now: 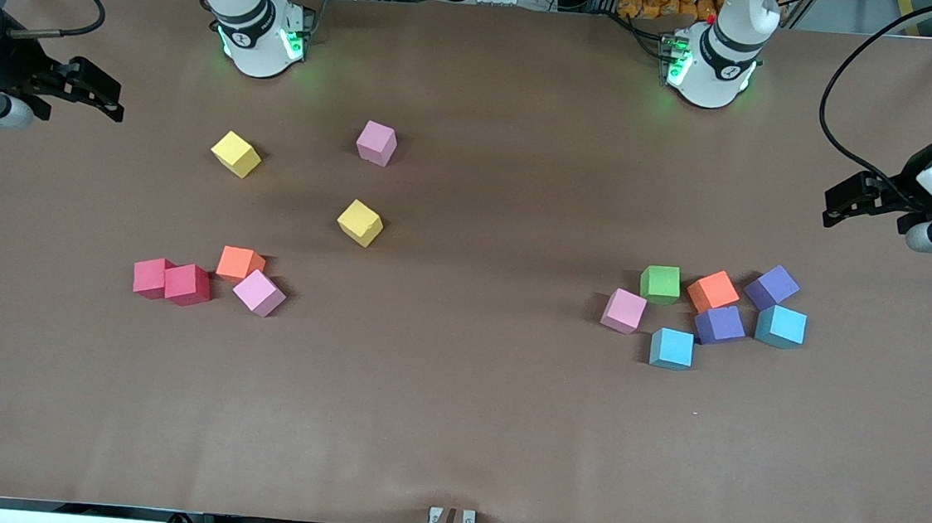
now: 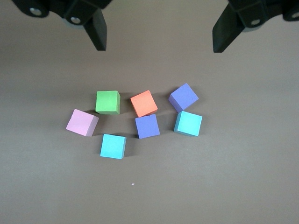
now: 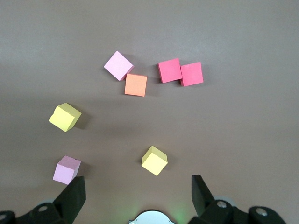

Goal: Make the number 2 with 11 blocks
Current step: 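Lower the left gripper onto green while the right gripper lowers onto pink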

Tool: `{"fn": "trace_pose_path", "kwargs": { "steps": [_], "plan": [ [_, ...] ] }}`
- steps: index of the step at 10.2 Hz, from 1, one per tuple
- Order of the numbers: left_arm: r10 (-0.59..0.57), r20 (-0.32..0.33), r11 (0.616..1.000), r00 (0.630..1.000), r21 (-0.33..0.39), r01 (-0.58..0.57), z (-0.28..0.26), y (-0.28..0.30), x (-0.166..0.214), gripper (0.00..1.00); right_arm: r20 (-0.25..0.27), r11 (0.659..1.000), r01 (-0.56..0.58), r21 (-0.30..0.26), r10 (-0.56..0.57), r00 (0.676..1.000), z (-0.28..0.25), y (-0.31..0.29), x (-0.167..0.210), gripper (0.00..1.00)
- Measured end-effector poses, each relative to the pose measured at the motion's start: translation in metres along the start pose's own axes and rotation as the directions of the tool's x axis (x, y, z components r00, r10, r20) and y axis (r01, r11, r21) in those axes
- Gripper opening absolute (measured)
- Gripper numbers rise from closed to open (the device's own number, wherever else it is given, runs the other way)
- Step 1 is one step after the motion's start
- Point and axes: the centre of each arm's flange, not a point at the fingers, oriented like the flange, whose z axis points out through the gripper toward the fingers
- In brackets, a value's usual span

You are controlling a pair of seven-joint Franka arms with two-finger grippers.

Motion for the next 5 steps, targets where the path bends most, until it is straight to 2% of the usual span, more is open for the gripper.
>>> {"fn": "trace_pose_path", "kwargs": {
  "steps": [3,5],
  "plan": [
    [-0.003,0.012,1.0,1.0,0.001,0.003,0.001,-0.002,-0.002,1.0,0.003,1.0,0.0,0.0,0.0,1.0,0.0,0.0,0.0,1.0],
    [0.01,0.046,1.0,0.999,0.001,-0.01,0.019,0.006,0.0,1.0,0.005,1.0,0.0,0.001,0.0,1.0,0.0,0.0,0.0,1.0]
  ]
}}
